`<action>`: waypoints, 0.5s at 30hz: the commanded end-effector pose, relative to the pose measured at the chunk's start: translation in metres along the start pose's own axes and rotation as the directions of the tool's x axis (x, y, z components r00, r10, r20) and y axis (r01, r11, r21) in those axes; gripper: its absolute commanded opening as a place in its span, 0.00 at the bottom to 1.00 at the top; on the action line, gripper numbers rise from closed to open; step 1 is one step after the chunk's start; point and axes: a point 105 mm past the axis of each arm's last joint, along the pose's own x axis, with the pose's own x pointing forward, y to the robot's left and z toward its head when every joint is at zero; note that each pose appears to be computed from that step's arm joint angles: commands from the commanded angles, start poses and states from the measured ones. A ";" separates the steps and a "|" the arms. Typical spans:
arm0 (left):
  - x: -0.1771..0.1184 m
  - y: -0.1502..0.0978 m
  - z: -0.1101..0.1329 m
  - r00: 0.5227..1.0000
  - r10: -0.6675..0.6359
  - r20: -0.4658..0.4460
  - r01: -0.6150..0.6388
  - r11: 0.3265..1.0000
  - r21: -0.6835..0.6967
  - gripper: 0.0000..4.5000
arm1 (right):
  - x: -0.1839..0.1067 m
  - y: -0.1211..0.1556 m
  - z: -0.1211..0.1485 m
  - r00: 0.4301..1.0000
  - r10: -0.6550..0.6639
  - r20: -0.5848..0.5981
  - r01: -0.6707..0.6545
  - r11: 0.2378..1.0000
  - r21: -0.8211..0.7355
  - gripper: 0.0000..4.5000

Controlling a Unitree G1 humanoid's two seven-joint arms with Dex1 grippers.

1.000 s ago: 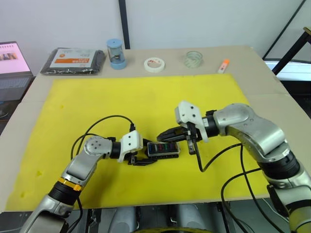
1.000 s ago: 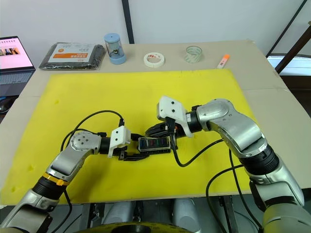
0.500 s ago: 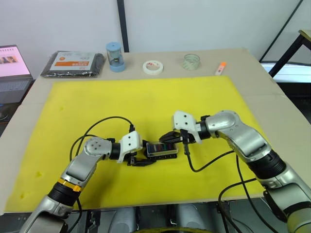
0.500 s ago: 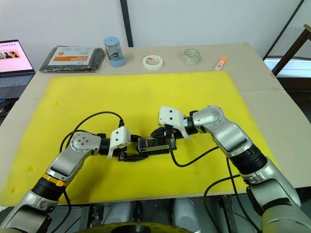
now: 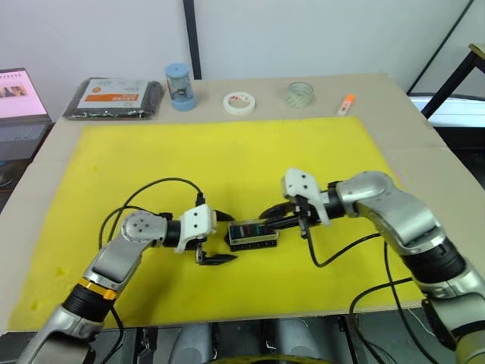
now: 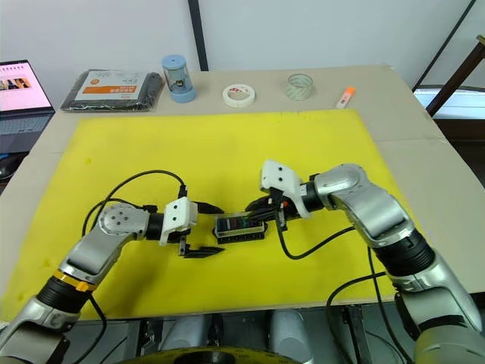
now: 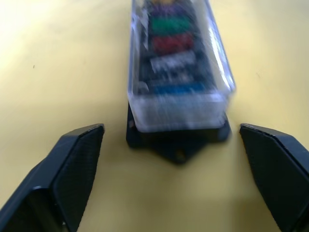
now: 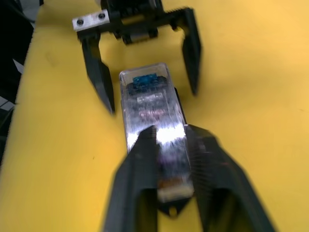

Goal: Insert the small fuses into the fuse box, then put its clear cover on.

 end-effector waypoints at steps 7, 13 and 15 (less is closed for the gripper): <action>-0.086 -0.003 0.053 0.999 0.044 0.013 -0.043 0.994 -0.105 1.00 | -0.063 -0.002 0.013 0.995 -0.067 -0.070 0.059 0.993 -0.102 1.00; -0.135 -0.005 0.065 0.985 0.155 -0.075 -0.166 0.972 -0.167 1.00 | -0.116 -0.003 -0.009 0.958 -0.175 -0.228 0.153 0.982 -0.111 1.00; -0.145 -0.009 0.063 0.981 0.165 -0.102 -0.182 0.965 -0.188 1.00 | -0.135 -0.004 -0.016 0.938 -0.214 -0.274 0.193 0.976 -0.102 1.00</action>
